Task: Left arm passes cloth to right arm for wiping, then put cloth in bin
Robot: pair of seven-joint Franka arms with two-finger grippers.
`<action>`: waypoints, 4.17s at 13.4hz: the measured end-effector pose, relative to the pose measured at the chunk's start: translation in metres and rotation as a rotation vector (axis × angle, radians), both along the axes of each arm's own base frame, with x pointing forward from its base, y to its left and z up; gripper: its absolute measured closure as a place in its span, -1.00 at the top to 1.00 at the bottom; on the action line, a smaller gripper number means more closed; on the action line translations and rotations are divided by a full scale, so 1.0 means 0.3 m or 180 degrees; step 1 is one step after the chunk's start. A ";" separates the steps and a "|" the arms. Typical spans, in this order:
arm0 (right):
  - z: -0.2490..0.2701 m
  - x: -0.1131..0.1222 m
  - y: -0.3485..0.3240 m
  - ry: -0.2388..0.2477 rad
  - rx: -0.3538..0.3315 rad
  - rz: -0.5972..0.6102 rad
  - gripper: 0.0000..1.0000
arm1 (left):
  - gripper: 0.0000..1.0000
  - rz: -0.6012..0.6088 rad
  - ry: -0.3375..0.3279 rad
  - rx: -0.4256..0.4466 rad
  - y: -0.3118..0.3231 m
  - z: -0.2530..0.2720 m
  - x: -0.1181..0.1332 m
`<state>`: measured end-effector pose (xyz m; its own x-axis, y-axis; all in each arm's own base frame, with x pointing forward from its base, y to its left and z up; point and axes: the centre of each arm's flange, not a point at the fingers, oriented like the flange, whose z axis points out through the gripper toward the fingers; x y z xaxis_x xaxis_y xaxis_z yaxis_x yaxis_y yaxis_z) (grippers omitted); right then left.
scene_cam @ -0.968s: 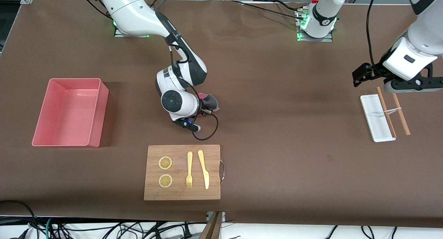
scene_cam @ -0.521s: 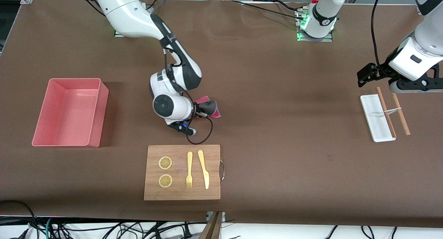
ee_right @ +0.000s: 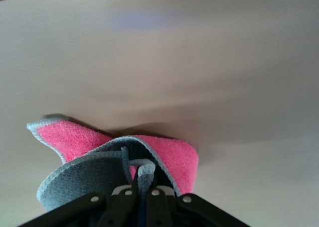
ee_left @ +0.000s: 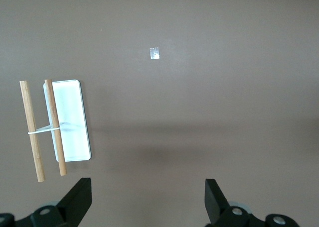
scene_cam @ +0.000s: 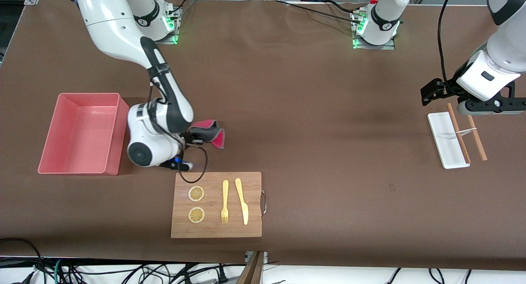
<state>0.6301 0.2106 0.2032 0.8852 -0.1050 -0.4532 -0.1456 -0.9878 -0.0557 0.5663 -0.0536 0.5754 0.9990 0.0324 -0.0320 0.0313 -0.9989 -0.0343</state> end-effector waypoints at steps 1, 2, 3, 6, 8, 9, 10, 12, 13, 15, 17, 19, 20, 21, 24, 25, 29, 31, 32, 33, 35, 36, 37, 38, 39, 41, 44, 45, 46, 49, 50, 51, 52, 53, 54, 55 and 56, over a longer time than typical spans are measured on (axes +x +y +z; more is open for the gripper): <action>0.003 0.012 -0.060 0.0004 0.0003 0.0103 -0.96 | 1.00 0.0017 0.0013 -0.0046 0.000 -0.001 -0.001; 0.008 0.025 -0.123 -0.0006 0.0010 0.0219 -0.96 | 1.00 0.0027 0.0025 -0.0073 0.001 -0.002 -0.002; 0.016 0.037 -0.181 -0.0016 0.0018 0.0330 -0.96 | 1.00 0.0031 0.0032 -0.0086 0.001 -0.002 -0.003; 0.110 0.057 -0.286 -0.0001 -0.0008 0.0549 -0.96 | 1.00 0.0031 0.0032 -0.0087 0.001 -0.002 -0.003; 0.275 0.045 -0.285 0.0039 -0.0013 0.0628 -0.96 | 1.00 0.0034 0.0031 -0.0087 0.003 -0.002 -0.002; 0.379 0.032 -0.304 0.0066 -0.0001 0.0623 -0.96 | 1.00 0.0036 0.0031 -0.0087 0.004 -0.002 -0.002; 0.492 0.019 -0.340 0.0085 0.0005 0.0598 -0.96 | 1.00 0.0038 0.0031 -0.0087 0.005 -0.002 -0.002; 0.717 -0.012 -0.449 0.0161 -0.0005 0.0678 -0.96 | 1.00 0.0042 0.0031 -0.0087 0.007 -0.002 -0.001; 0.812 -0.022 -0.517 0.0164 -0.0010 0.0774 -0.96 | 1.00 0.0043 0.0032 -0.0087 0.008 -0.003 -0.001; 0.902 -0.029 -0.688 0.0150 -0.0038 0.1011 -0.96 | 1.00 0.0047 0.0034 -0.0086 0.010 -0.004 0.000; 0.879 -0.026 -0.874 0.0234 -0.0089 0.1238 -0.96 | 1.00 0.0049 0.0034 -0.0086 0.011 -0.004 0.000; 0.799 -0.006 -1.041 0.0244 -0.0036 0.1373 -0.96 | 1.00 0.0049 0.0037 -0.0086 0.012 -0.006 0.001; 0.750 0.003 -1.109 0.0243 -0.0008 0.1409 -0.96 | 1.00 0.0049 0.0041 -0.0086 0.012 -0.008 0.002; 0.698 0.011 -1.160 0.0243 0.0002 0.1442 -0.96 | 1.00 0.0051 0.0047 -0.0085 0.013 -0.012 0.003; 0.525 0.036 -1.217 0.0188 -0.0075 0.1527 -0.96 | 1.00 0.0054 0.0068 -0.0082 0.014 -0.025 0.009; 0.470 0.042 -1.221 0.0164 -0.0104 0.1558 -0.96 | 1.00 0.0055 0.0069 -0.0082 0.014 -0.026 0.009; 0.287 0.069 -1.208 -0.0018 -0.0073 0.1577 -0.96 | 1.00 0.0051 0.0067 -0.0057 0.017 -0.026 0.010; 0.218 0.088 -1.195 -0.0172 -0.0016 0.1532 -0.67 | 1.00 0.0054 0.0067 -0.0055 0.019 -0.026 0.010; 0.204 0.096 -1.187 -0.0232 0.0018 0.1507 -0.44 | 1.00 0.0067 0.0066 -0.0053 0.028 -0.026 0.011; 0.207 0.101 -1.179 -0.0275 0.0043 0.1491 -0.26 | 1.00 0.0087 0.0066 -0.0051 0.051 -0.026 0.012; 0.254 0.110 -1.164 -0.0350 0.0119 0.1446 0.15 | 1.00 0.0055 0.0068 -0.0058 0.143 -0.025 0.016; 0.301 0.107 -1.155 -0.0334 0.0193 0.1415 0.38 | 1.00 0.0021 0.0070 -0.0066 0.207 -0.025 0.016; 0.363 0.104 -1.146 -0.0293 0.0257 0.1399 0.57 | 1.00 -0.0027 0.0071 -0.0073 0.266 -0.025 0.014; 0.434 0.103 -1.139 -0.0257 0.0304 0.1391 0.81 | 1.00 -0.0068 0.0072 -0.0078 0.303 -0.024 0.012; 0.508 0.101 -1.137 -0.0223 0.0334 0.1378 0.97 | 1.00 -0.0095 0.0073 -0.0080 0.317 -0.024 0.011; 0.632 0.089 -1.142 -0.0170 0.0369 0.1343 1.00 | 1.00 -0.0125 0.0073 -0.0081 0.307 -0.024 0.012; 0.806 0.079 -1.080 -0.0211 0.0341 0.1220 1.00 | 1.00 -0.0150 0.0074 -0.0082 0.291 -0.024 0.013; 0.869 0.066 -1.039 -0.0224 0.0311 0.1076 1.00 | 1.00 -0.0151 0.0075 -0.0082 0.291 -0.025 0.013; 0.936 0.052 -0.994 -0.0261 0.0255 0.0952 1.00 | 1.00 -0.0151 0.0075 -0.0082 0.291 -0.025 0.013; 1.163 -0.018 -0.824 -0.0427 -0.0111 0.0864 1.00 | 1.00 -0.0152 0.0074 -0.0082 0.290 -0.025 0.013; 1.232 -0.053 -0.757 -0.0502 -0.0184 0.0929 1.00 | 1.00 -0.0153 0.0074 -0.0082 0.290 -0.024 0.013; 1.288 -0.090 -0.702 -0.0568 -0.0212 0.1001 1.00 | 1.00 -0.0155 0.0073 -0.0082 0.289 -0.024 0.013; 1.331 -0.123 -0.670 -0.0627 -0.0205 0.1045 1.00 | 1.00 -0.0158 0.0073 -0.0082 0.287 -0.024 0.013; 1.369 -0.149 -0.667 -0.0698 -0.0193 0.1056 1.00 | 1.00 -0.0161 0.0072 -0.0082 0.285 -0.023 0.014; 1.408 -0.165 -0.685 -0.0803 -0.0196 0.1034 1.00 | 1.00 -0.0167 0.0070 -0.0082 0.281 -0.023 0.014; 1.454 -0.181 -0.713 -0.0935 -0.0210 0.0994 1.00 | 1.00 -0.0174 0.0069 -0.0082 0.275 -0.022 0.014; 1.500 -0.201 -0.746 -0.1057 -0.0224 0.0945 1.00 | 1.00 -0.0181 0.0069 -0.0082 0.266 -0.022 0.015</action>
<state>0.5698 -0.0131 0.6530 0.9779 0.1552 -0.1404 0.1592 -0.9871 0.0173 0.5707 0.0262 0.5688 0.9982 -0.0256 -0.0537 -0.0261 -0.9996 -0.0087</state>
